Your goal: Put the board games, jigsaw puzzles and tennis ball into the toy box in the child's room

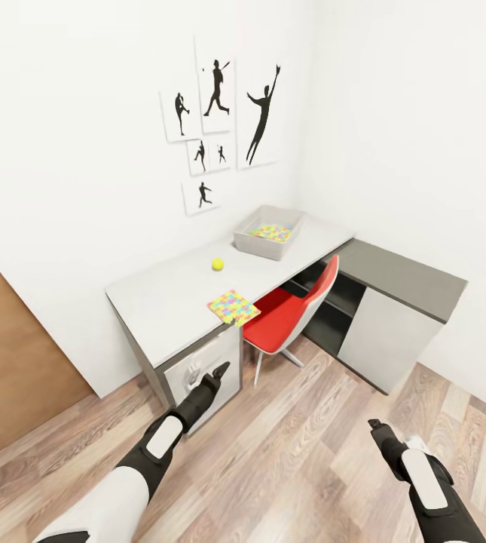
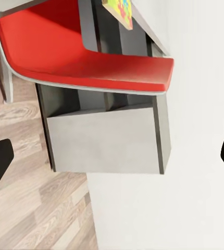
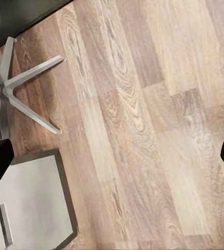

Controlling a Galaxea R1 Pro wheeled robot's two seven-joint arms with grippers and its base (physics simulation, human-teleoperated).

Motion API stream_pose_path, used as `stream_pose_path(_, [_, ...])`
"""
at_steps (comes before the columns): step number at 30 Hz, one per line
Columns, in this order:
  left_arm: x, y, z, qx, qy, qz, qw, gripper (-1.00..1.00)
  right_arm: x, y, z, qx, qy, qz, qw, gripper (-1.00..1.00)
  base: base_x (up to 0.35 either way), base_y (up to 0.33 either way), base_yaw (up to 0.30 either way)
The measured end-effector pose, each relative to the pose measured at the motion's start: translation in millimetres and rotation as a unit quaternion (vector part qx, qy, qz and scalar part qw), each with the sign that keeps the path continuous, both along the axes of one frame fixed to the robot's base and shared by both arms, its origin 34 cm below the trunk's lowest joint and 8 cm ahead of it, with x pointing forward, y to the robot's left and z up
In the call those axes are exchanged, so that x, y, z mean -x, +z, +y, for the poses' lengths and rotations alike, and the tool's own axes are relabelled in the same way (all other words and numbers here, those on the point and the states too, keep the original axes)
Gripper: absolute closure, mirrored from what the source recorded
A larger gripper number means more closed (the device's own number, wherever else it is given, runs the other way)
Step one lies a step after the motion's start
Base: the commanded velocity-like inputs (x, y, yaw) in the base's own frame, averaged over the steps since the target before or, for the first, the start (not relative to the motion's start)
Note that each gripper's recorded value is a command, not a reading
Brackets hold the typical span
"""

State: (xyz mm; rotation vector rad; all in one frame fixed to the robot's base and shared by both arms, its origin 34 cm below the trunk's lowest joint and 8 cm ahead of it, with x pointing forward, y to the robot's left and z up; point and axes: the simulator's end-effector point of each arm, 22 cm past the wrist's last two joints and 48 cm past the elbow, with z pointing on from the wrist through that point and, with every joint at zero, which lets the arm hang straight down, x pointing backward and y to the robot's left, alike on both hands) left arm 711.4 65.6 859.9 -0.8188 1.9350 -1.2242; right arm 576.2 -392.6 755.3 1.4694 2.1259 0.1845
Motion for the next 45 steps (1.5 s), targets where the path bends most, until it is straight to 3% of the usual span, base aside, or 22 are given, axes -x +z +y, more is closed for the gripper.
stream_pose_path(16, [0.3,-0.5,-0.4,-0.001,-0.001,0.001,1.0000,-1.00,-0.5,-0.6,3.0,-0.002,0.002,0.000,1.0000,-1.00,0.069,-0.055,0.000])
stream_pose_path(26, [-0.1,-0.7,0.0,-0.001,0.000,0.000,1.0000,-1.00,-8.2,0.0,20.0,0.007,0.038,0.001,0.9993,-1.00,0.069,-0.073,0.001])
stream_pose_path(45, [-0.7,2.4,0.3,-0.002,0.001,-0.001,1.0000,-1.00,-10.1,3.3,20.2,0.008,0.041,-0.002,0.9991,-1.00,0.006,-0.002,0.075])
